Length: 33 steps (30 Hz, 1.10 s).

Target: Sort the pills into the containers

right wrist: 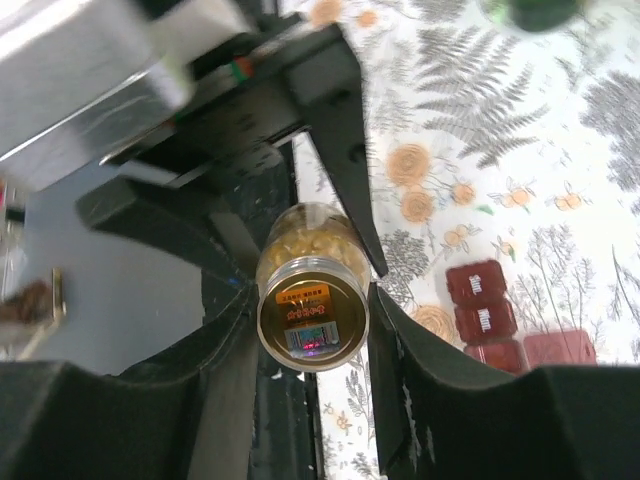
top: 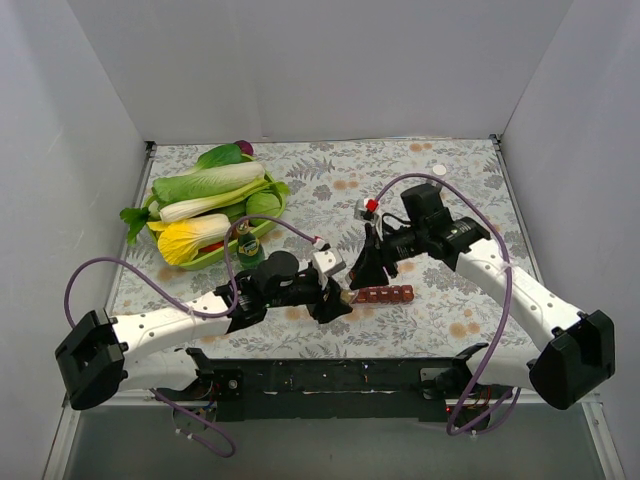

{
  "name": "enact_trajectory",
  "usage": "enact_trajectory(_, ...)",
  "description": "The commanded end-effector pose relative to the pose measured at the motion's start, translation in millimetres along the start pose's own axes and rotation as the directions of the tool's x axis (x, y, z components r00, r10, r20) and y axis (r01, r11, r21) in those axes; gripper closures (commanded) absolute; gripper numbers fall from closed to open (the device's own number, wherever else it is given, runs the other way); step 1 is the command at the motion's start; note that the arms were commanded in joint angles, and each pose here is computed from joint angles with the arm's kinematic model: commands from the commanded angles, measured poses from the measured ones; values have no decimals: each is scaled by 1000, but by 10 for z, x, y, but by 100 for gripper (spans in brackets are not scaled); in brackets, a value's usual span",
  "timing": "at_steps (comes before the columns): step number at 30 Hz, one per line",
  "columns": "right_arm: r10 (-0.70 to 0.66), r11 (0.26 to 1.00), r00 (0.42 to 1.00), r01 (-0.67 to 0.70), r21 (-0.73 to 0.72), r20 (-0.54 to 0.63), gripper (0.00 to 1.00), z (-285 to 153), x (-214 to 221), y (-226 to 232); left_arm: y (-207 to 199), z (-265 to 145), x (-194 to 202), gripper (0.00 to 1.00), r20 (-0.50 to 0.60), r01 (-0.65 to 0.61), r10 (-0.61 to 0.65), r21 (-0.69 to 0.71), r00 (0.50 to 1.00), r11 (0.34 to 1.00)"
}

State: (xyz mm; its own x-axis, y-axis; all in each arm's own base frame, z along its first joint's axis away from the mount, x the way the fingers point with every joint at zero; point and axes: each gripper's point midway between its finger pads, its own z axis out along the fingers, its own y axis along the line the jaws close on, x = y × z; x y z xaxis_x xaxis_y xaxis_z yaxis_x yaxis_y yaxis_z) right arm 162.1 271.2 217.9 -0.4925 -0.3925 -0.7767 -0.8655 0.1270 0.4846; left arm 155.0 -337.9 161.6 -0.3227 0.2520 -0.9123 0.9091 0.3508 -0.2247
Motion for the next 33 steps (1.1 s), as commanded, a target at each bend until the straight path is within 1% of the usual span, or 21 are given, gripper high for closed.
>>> enact_trajectory(1,-377,867,923,380,-324,74,87,-90,86,516,-295,-119,-157,100,72,-66,56,155,996,986)
enact_trajectory(2,-506,788,854,514,-337,119,87,-42,120,447,-350,-155,-169,100,83,-75,61,180,995,981)
enact_trajectory(3,-544,751,827,554,-359,141,87,-50,156,474,-379,-173,-130,100,80,-78,63,198,995,977)
enact_trajectory(4,-559,724,818,560,-402,134,86,-98,298,553,-439,-200,-117,100,79,-80,63,230,995,970)
enact_trajectory(5,-655,628,731,668,-400,194,86,-71,282,517,-470,-222,-115,100,81,-81,63,246,995,966)
enact_trajectory(6,-679,600,706,692,-401,201,86,-62,291,494,-496,-237,-97,100,74,-79,62,260,995,962)
enact_trajectory(8,-705,570,677,718,-400,210,87,-34,236,439,-524,-249,-82,100,62,-75,60,276,996,958)
enact_trajectory(9,-739,531,637,751,-392,220,87,-20,209,400,-522,-252,-37,100,43,-66,56,277,998,959)
enact_trajectory(11,-751,519,625,759,-393,215,87,-11,144,371,-505,-252,-27,100,33,-64,57,268,998,961)
enact_trajectory(12,-773,499,599,778,-381,209,87,-25,72,354,-496,-263,-6,100,26,-64,59,262,998,963)
enact_trajectory(17,-818,453,537,821,-347,205,87,-98,-65,390,-443,-309,9,100,47,-79,70,226,996,971)
enact_trajectory(22,-818,437,521,838,-326,244,86,-155,-153,532,-454,-334,11,100,53,-94,84,231,995,968)
enact_trajectory(25,-826,433,515,841,-325,229,87,-169,-166,532,-456,-343,13,100,50,-94,85,233,995,968)
enact_trajectory(28,-810,463,543,823,-328,219,87,-180,-200,546,-445,-344,33,100,43,-93,85,226,995,970)
enact_trajectory(29,-793,488,569,807,-332,217,87,-192,-228,574,-444,-349,28,100,44,-95,87,225,995,970)
enact_trajectory(30,-779,500,582,800,-331,232,87,-196,-266,610,-437,-353,26,100,45,-97,89,220,995,971)
enact_trajectory(32,-770,533,605,785,-315,203,90,-196,-362,563,-379,-350,21,100,44,-97,90,186,995,978)
enact_trajectory(33,-698,663,709,693,-285,100,92,-215,-362,418,-345,-360,42,100,32,-92,88,165,996,982)
